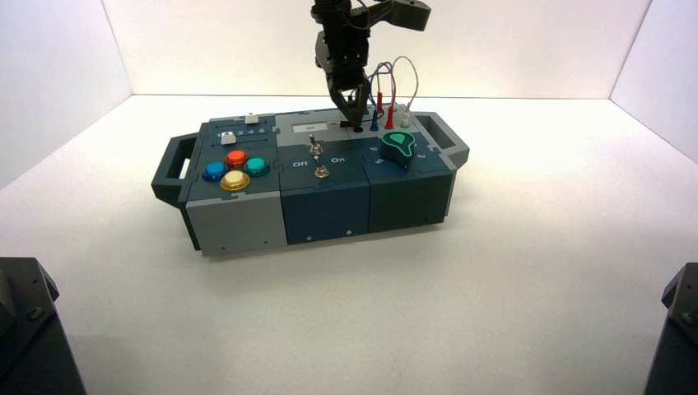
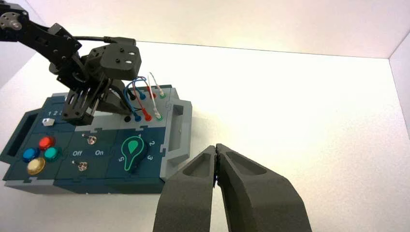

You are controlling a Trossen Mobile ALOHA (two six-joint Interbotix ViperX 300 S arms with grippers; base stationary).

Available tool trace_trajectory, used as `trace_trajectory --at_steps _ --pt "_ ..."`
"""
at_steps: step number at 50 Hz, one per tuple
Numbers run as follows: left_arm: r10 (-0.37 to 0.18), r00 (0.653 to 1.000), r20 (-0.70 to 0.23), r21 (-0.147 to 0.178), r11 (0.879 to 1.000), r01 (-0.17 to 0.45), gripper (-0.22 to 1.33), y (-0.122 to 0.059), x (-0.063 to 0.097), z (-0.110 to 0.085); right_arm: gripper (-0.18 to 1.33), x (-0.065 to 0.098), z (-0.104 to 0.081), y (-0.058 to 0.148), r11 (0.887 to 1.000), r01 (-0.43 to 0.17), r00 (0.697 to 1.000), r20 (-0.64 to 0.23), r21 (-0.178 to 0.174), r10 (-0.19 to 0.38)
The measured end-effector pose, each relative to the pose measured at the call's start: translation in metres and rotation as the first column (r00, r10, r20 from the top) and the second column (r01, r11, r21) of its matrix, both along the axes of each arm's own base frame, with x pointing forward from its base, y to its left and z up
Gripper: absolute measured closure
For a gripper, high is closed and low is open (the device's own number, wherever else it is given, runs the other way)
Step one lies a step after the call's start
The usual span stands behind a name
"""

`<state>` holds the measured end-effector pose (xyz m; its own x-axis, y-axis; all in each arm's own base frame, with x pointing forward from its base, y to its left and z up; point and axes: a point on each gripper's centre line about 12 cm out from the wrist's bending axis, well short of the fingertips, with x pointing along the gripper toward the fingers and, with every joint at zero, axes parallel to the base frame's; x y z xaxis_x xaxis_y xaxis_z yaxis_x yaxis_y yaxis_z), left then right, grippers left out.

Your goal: Insert the black wire.

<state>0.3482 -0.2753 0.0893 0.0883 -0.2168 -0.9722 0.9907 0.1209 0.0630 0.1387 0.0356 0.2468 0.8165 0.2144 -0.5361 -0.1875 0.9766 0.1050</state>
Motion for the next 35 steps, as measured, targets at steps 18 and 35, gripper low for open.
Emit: trace_trajectory --at_steps 18,35 --pt "0.014 0.999 0.040 -0.028 1.000 -0.013 1.17 0.008 -0.012 0.006 1.28 0.000 0.000 0.000 1.000 0.000 1.000 0.000 0.000 0.000" --pt "0.049 0.995 0.088 -0.062 0.997 -0.043 1.17 0.027 -0.022 0.025 1.28 0.000 0.000 0.000 1.000 0.000 1.000 0.000 -0.001 0.000"
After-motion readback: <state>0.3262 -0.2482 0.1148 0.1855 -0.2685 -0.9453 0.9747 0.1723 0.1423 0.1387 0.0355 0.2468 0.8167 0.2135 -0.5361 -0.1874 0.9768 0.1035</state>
